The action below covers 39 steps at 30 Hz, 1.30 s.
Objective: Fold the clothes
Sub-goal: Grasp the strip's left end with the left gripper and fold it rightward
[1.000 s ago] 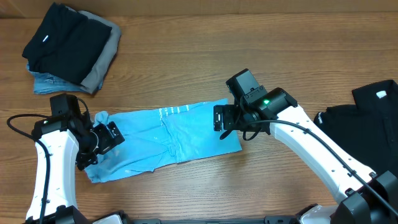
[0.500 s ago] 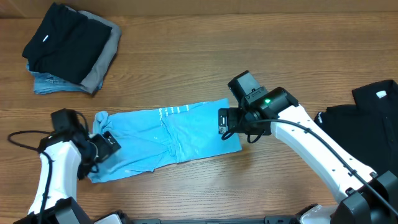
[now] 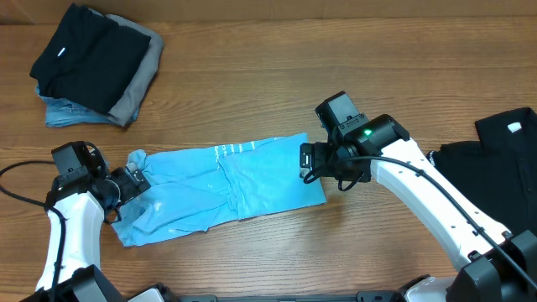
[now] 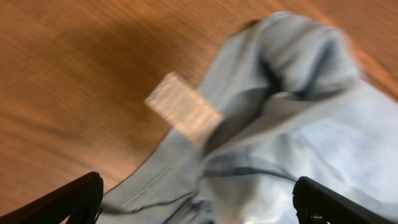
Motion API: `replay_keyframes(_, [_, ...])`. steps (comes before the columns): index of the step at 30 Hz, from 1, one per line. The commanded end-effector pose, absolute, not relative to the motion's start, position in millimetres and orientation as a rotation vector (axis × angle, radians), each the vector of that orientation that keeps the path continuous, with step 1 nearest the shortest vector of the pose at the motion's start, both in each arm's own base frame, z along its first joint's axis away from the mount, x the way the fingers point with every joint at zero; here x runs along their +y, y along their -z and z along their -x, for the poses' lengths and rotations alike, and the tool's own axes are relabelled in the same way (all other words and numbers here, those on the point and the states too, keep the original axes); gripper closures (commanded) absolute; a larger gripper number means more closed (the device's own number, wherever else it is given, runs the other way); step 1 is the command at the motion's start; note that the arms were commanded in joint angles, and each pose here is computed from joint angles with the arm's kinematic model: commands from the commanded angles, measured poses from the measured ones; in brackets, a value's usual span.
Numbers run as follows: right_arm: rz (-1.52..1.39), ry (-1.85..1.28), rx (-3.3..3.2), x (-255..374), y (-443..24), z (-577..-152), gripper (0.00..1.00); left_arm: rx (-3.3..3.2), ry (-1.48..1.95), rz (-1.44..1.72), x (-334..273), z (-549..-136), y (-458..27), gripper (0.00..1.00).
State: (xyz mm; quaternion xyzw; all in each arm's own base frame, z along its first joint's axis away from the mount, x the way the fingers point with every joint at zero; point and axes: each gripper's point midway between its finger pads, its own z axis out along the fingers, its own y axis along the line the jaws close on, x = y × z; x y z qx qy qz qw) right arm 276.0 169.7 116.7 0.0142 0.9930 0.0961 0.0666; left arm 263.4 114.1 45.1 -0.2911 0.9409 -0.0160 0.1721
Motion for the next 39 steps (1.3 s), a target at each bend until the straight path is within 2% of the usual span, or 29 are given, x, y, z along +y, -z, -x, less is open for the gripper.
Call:
replay_keyframes(1, [-0.037,-0.31,2.975,172,-122,-280,0.0,2.73,0.147,0.64,104,-264,-38,0.0])
replay_keyframes(5, [-0.036,-0.312,2.973,172,-123,-280,0.0,2.835,0.264,0.606,101,-251,-9,0.0])
replay_keyframes(8, [-0.037,-0.309,2.977,172,-122,-279,0.0,2.872,0.326,0.615,102,-246,9,0.04])
replay_keyframes(14, [-0.038,-0.302,2.986,171,-122,-277,0.0,2.855,0.519,0.534,88,-253,29,0.05])
replay_keyframes(17, [-0.038,-0.307,2.981,171,-122,-278,0.0,2.901,0.64,0.5,72,-244,42,0.16])
replay_keyframes(26, [-0.038,-0.312,2.975,172,-122,-280,0.0,3.086,0.715,0.613,55,-205,61,0.27])
replay_keyframes(29, [-0.038,-0.311,2.976,172,-122,-280,0.0,3.156,0.607,0.753,67,-196,60,0.23])
replay_keyframes(31, [-0.039,-0.316,2.977,173,-123,-279,0.0,3.209,0.557,0.819,72,-189,54,0.15])
replay_keyframes(34, [-0.043,-0.322,2.969,173,-123,-281,0.0,3.197,0.585,0.825,72,-193,50,0.08])
replay_keyframes(39, [-0.043,-0.323,2.967,174,-123,-282,0.0,3.211,0.601,0.834,70,-191,48,0.1])
